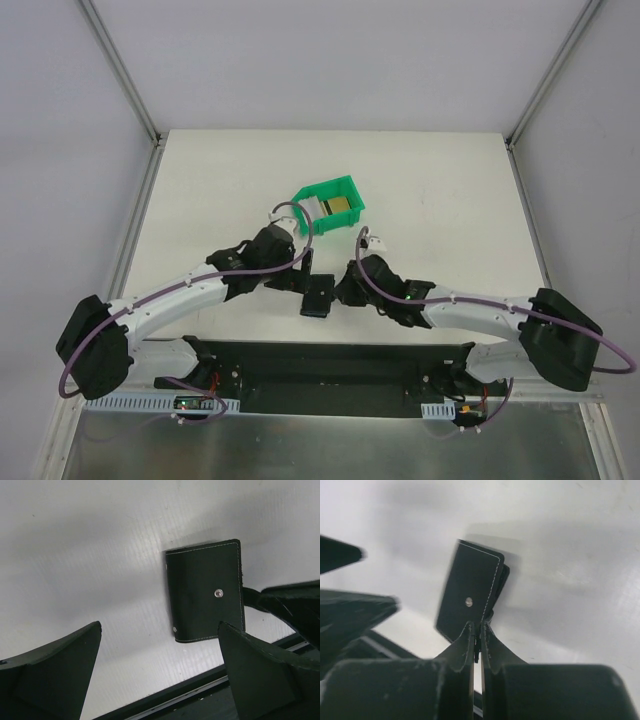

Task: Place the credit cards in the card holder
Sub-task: Open the card holder at the center of the board.

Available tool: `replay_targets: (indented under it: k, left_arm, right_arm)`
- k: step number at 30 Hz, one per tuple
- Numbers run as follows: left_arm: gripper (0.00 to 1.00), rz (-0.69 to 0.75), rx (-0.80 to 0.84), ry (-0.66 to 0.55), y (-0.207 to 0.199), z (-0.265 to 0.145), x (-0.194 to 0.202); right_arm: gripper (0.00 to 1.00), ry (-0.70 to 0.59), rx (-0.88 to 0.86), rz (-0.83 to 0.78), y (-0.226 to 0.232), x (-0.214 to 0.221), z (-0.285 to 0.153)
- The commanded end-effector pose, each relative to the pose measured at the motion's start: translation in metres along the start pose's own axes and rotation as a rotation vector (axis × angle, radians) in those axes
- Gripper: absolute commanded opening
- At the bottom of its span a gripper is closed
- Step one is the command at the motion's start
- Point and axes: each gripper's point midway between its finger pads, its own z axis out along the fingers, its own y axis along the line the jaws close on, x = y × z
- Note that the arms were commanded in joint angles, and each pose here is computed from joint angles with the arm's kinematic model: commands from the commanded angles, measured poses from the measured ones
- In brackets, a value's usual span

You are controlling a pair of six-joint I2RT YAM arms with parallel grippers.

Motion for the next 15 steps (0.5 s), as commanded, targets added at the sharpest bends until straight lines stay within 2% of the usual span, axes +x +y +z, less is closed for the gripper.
replay_targets:
  k: [1,5,10,15]
  left_arm:
    - [0.99,-0.085,-0.058,-0.053,0.002,-0.005,-0.016]
    - [0.99,-0.132,-0.129,-0.091,0.02,-0.01,-0.017]
    - [0.99,-0.232,-0.144,-0.077,0.039,-0.01,-0.008]
    - [0.99,-0.26,-0.143,-0.064,0.051,-0.009,0.009]
  right_arm:
    - [0.01,-0.161,-0.294,0.003,0.074,-0.055,-0.033]
    - [0.01,-0.146,-0.305,-0.038,0.092,-0.064,-0.035]
    - [0.01,-0.058,-0.271,-0.053,0.1,-0.053,-0.012]
    - [0.0,-0.049,-0.205,-0.03,0.079,-0.043,-0.004]
